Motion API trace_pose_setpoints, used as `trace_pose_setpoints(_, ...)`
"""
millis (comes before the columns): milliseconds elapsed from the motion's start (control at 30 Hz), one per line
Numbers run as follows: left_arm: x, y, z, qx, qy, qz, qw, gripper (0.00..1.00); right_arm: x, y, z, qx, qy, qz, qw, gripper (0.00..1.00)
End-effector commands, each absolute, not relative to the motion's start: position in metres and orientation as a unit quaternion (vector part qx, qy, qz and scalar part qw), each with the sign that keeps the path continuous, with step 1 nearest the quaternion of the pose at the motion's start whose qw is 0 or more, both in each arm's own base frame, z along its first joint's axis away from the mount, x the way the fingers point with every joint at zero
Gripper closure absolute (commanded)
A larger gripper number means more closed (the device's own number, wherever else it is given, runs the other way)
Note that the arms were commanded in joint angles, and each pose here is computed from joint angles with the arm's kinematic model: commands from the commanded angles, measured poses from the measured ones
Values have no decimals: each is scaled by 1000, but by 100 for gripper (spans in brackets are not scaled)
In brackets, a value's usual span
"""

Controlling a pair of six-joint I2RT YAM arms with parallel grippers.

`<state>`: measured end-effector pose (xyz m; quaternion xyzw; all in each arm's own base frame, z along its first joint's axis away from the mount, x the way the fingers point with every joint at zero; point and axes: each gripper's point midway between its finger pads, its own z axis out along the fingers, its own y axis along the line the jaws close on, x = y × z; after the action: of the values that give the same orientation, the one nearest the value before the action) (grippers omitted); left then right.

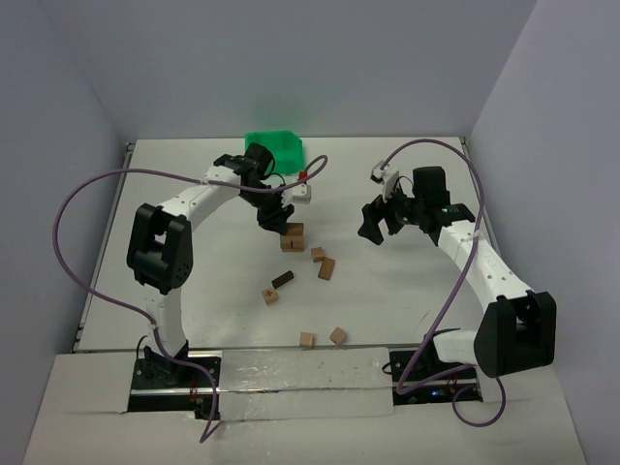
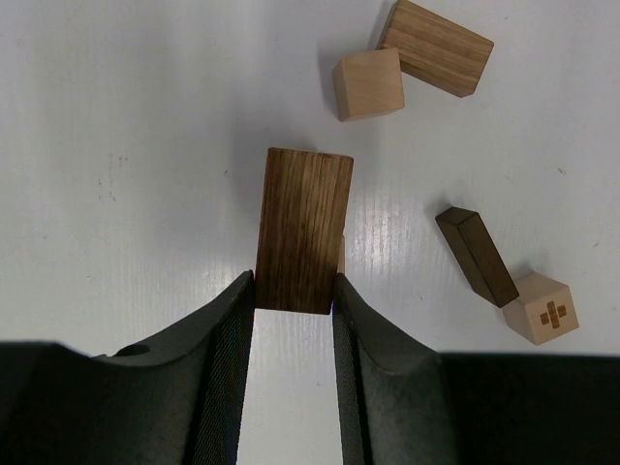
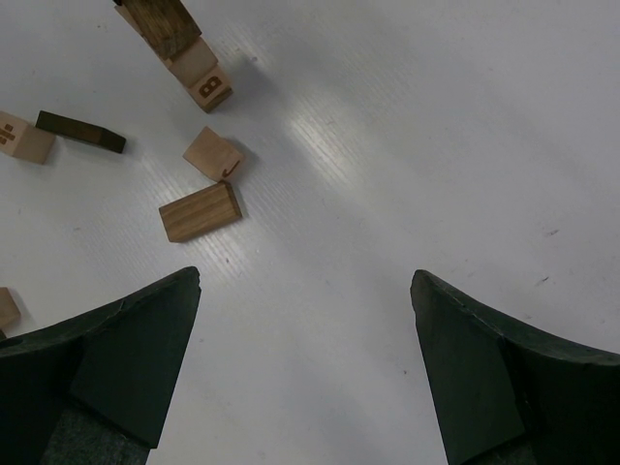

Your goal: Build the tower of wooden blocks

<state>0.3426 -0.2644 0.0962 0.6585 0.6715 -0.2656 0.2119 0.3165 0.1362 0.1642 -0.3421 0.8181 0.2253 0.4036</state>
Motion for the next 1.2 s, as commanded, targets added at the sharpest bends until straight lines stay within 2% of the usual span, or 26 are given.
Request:
trace_pose_setpoints(0,348,-274,106,659,665,-263,231,73,320,137,174,-342,806,227,427,4)
trace_pose_setpoints(1167,340,-267,118,650,676,-248,245,71,320,139,181,-341,801,233,433,3)
